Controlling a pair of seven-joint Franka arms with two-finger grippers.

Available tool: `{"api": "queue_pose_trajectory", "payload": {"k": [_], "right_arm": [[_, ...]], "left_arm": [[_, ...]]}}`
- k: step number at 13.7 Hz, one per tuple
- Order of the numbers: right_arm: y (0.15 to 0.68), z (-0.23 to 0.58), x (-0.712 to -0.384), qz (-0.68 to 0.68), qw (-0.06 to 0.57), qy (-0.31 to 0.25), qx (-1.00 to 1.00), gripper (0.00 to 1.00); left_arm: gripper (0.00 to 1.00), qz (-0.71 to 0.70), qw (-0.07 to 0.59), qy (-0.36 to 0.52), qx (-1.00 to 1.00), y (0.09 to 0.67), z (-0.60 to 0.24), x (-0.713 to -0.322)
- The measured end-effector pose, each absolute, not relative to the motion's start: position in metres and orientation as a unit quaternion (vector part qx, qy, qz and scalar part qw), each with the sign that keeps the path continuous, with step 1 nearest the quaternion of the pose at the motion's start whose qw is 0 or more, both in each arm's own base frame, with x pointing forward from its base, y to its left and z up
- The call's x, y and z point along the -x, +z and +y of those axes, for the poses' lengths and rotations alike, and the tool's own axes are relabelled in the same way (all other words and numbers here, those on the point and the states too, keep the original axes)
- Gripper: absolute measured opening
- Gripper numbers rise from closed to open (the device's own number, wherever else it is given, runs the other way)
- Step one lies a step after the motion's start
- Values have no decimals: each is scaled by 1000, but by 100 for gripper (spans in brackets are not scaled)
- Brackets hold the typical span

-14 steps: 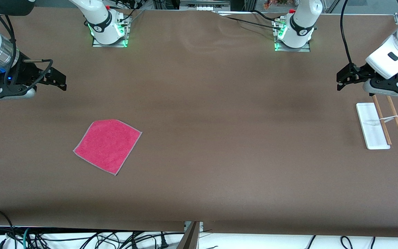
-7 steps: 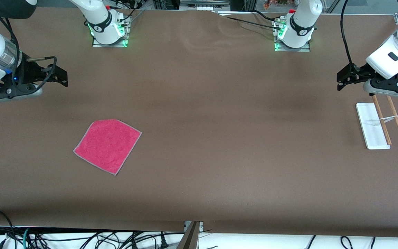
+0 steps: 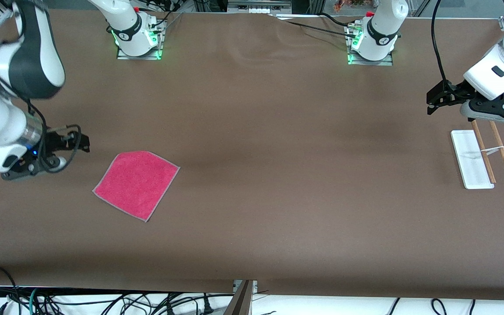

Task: Pass towel and hang on rack
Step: 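Reach the right gripper down to the pink towel's corner and grasp it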

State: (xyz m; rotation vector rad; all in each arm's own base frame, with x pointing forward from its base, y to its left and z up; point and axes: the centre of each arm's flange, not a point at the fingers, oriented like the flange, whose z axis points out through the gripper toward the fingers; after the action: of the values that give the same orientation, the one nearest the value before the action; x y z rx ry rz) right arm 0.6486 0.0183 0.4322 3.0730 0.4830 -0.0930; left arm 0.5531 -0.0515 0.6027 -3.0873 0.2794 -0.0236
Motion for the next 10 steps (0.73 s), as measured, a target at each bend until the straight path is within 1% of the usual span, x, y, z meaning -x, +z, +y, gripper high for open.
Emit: {"api": "queue_pose_trajectory", "payload": {"k": [3,6,10], "right_arm": [[362,-1,-665,171,17,-12,-985,100],[302,-15,-664,167,19,5,-986,99],[252,-35,-664,169,17,14,-985,97]], "left_arm": [[100,90,21,-8,996,603,-51,-553],[100,90,21,-8,996,603,-51,-553],[100,90,21,-8,996,603,-51,-553]]}}
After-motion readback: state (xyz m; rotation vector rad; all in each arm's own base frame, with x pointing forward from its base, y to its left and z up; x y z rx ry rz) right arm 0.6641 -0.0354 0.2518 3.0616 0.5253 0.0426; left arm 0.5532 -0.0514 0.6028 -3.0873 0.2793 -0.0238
